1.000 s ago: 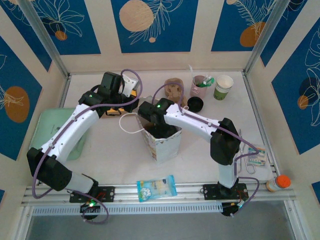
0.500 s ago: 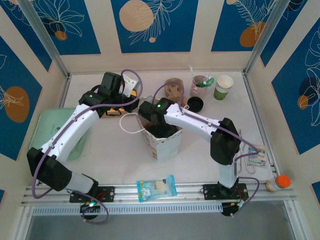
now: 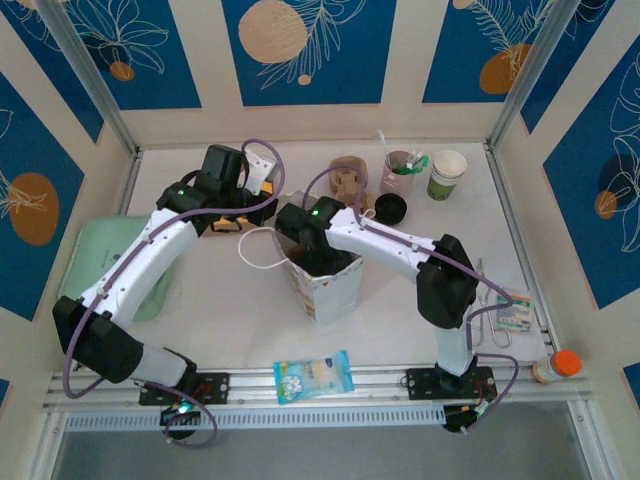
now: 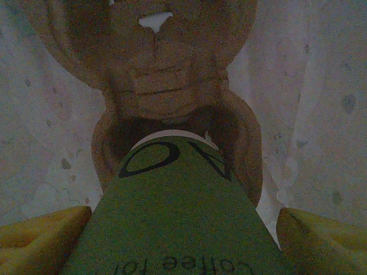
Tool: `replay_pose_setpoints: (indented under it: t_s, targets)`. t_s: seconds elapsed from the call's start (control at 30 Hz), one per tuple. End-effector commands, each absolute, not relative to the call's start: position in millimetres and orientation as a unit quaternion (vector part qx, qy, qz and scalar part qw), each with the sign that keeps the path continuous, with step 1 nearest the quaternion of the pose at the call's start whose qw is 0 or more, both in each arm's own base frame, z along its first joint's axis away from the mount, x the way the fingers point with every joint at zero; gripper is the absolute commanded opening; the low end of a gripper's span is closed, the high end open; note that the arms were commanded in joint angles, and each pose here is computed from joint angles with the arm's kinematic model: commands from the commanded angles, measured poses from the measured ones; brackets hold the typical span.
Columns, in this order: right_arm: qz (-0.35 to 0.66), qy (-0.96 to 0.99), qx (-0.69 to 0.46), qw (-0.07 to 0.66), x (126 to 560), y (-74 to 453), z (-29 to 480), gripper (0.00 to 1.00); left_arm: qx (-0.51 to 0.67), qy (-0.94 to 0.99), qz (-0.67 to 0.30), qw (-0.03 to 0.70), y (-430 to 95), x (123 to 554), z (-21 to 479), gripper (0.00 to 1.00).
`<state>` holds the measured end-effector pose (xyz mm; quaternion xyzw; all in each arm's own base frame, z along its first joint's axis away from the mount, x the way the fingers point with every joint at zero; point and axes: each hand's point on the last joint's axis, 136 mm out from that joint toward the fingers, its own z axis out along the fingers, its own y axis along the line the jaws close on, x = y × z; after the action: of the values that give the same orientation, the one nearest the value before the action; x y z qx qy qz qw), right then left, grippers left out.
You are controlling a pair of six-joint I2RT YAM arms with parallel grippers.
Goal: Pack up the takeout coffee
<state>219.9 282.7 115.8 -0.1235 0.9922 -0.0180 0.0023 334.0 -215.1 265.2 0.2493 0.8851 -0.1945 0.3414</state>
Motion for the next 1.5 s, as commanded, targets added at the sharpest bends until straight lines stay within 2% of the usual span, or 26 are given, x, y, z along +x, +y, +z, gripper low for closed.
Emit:
replay_pose_setpoints:
  t_s: [0.0, 1.47]
  targets:
    - [-0.018, 0.991, -0.130, 0.004, 221, 285, 116, 0.37, 0.260, 0.881, -0.187, 0.348, -213, 327, 274, 0.09]
    - [-0.030, 0.992, -0.123, -0.018, 216, 278, 95, 0.36, 0.261, 0.879, -0.188, 0.352, -213, 326, 275, 0.09]
